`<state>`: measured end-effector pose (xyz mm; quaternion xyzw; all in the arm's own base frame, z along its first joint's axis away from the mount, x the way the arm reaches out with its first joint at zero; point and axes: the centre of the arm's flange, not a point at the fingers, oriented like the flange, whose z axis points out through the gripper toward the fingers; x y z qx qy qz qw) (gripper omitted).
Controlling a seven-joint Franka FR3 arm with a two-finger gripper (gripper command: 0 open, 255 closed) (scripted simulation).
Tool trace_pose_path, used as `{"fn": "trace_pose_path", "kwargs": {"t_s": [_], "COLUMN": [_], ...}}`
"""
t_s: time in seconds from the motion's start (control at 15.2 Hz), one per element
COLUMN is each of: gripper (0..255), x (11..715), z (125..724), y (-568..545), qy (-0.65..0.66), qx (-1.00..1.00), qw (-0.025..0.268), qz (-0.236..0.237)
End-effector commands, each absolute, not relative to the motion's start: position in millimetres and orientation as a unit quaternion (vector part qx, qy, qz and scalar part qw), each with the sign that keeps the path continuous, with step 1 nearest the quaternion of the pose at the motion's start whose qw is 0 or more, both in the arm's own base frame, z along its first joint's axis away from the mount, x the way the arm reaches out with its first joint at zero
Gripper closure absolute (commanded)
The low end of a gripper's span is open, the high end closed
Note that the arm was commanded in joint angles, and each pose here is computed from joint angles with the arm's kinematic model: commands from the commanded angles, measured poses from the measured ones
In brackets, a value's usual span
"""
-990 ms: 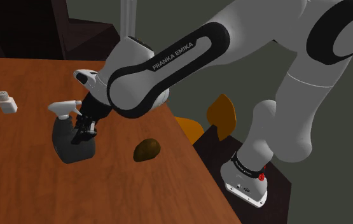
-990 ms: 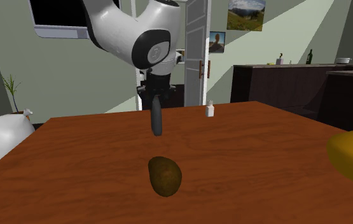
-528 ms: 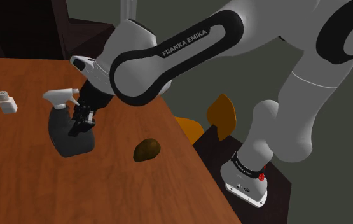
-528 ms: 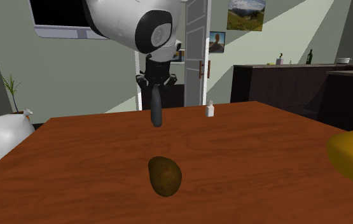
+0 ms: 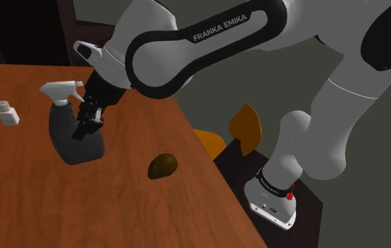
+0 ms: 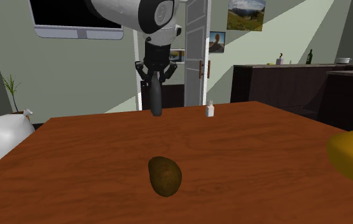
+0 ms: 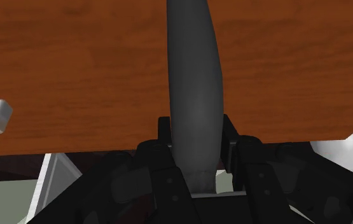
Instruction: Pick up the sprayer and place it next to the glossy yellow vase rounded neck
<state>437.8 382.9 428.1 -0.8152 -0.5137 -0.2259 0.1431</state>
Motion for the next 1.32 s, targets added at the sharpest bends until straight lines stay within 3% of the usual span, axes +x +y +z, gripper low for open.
{"fn": "trace_pose_path", "kwargs": {"t_s": [0.0,1.25], "gripper": [255,255], "x": [437.5,437.5], "z": [438.4,538.7], "y": [382.6,382.6], "qy": [-0.514,-0.514], "qx": [-0.815,-0.815], "qw": [0.143,0.143], "qz": [-0.226,-0.226]}}
